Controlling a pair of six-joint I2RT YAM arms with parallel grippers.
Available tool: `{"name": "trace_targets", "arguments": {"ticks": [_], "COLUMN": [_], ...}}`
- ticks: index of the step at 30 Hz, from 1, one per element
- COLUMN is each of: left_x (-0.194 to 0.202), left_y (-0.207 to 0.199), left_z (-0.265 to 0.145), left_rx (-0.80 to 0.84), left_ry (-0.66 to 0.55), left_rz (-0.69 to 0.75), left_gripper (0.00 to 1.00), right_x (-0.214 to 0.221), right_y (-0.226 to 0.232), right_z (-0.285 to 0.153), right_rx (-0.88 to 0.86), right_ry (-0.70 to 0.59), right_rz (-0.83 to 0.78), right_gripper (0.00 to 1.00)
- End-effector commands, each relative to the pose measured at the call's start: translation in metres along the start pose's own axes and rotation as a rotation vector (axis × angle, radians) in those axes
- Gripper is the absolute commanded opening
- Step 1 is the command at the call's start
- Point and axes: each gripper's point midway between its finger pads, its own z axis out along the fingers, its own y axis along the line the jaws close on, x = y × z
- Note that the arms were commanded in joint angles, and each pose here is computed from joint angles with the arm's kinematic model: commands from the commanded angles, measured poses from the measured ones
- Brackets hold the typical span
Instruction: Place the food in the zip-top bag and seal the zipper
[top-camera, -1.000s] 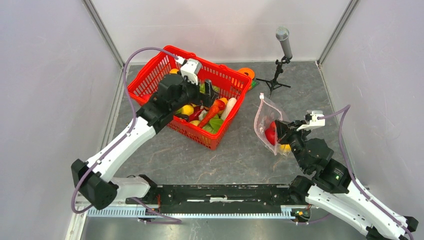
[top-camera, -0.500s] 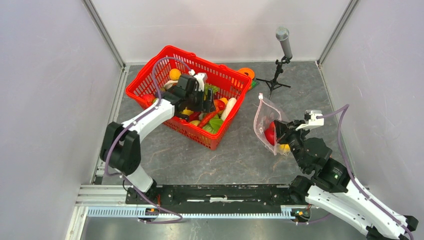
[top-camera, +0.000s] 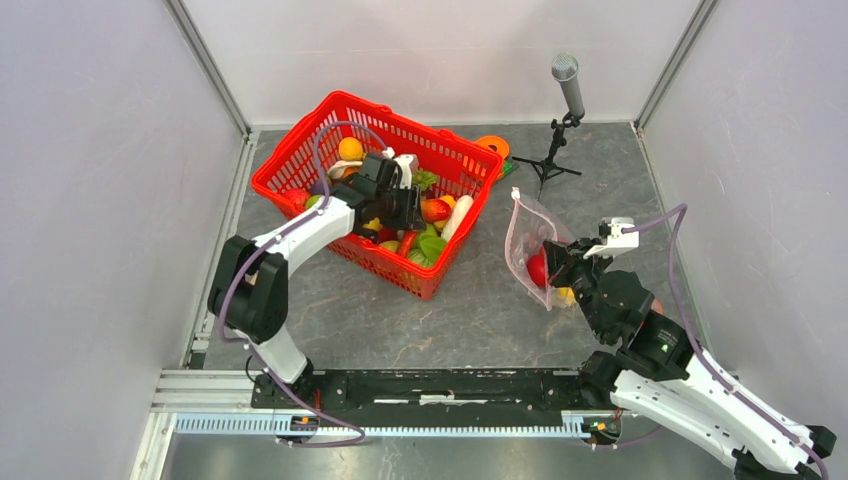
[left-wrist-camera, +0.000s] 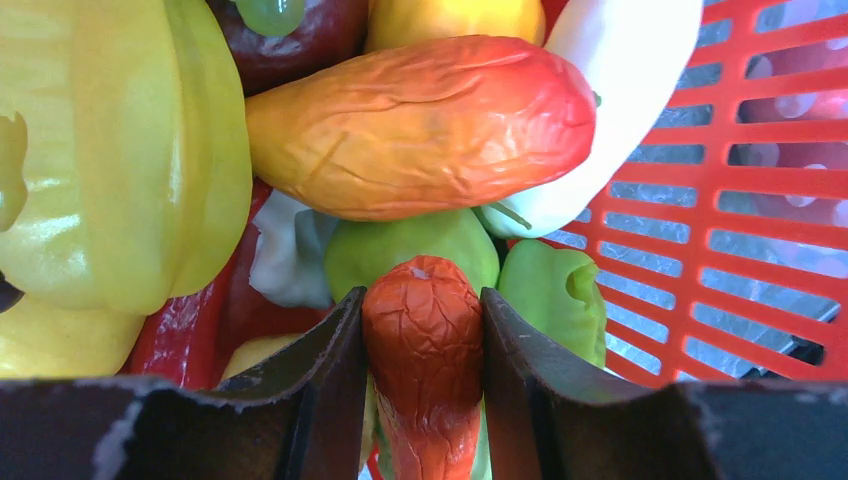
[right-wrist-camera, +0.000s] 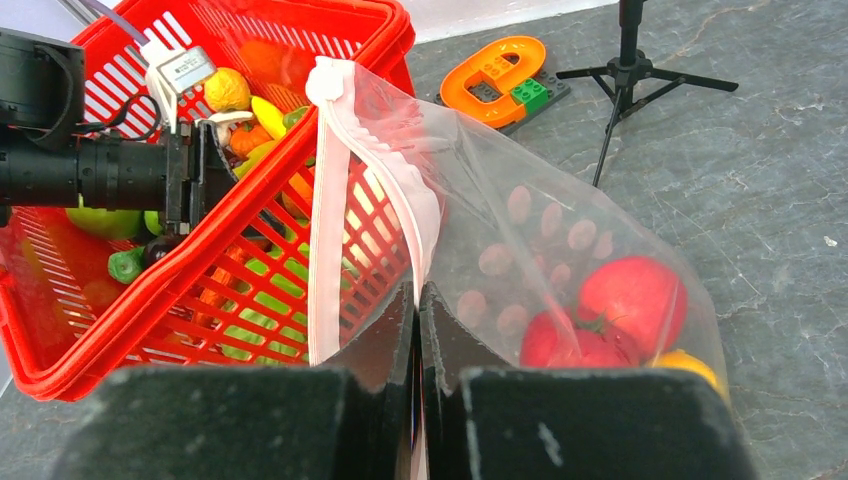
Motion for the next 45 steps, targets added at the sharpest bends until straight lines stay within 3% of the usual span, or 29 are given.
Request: {"name": "trace_targets", "arguments": {"ticks": [1, 5, 12, 19, 24, 34, 45], "left_x": [-0.027, -0.031, -0.052, -0.093, -0.104, -0.106, -0.083], "left_y": [-0.022, -0.026, -0.040, -0.076, -0.098, -0.167, -0.243], "left_z": [-0.026, -0.035, -0.063, -0.125, -0.166, -0.257, -0.268], "left_rx": [0.062, 0.070, 0.103, 0.271, 0.377, 0.644, 0.843], "left_ry": [-0.106, -0.139, -0.245, -0.571, -0.718, -1.009, -1.150], "left_rz": [0.022, 0.021, 0.019, -0.050, -0.063, 0.078, 0.255], "left_gripper": [0.30, 0.22, 0.22, 0.23, 0.23, 0.25, 0.28], "right_x": [-0.009, -0.007, -0.007, -0.006, -0.007, -0.008, -0.014], "right_y": [0.006, 0.005, 0.003, 0.004, 0.004, 0.009, 0.019], "right_z": [0.000, 0.000, 0.000, 0.000, 0.000, 0.001, -0.004], "right_rx": [-0.016, -0.016, -0.013, -0.016, -0.018, -0.039, -0.097], "right_ry": [-0.024, -0.023, -0.026, -0.024, -0.028, -0.030, -0.039], "right_rz": [0.019, 0.020, 0.023, 0.023, 0.025, 0.037, 0.079], "right_gripper": [0.06, 0.06, 0.06, 0.06, 0.06, 0.06, 0.06]}}
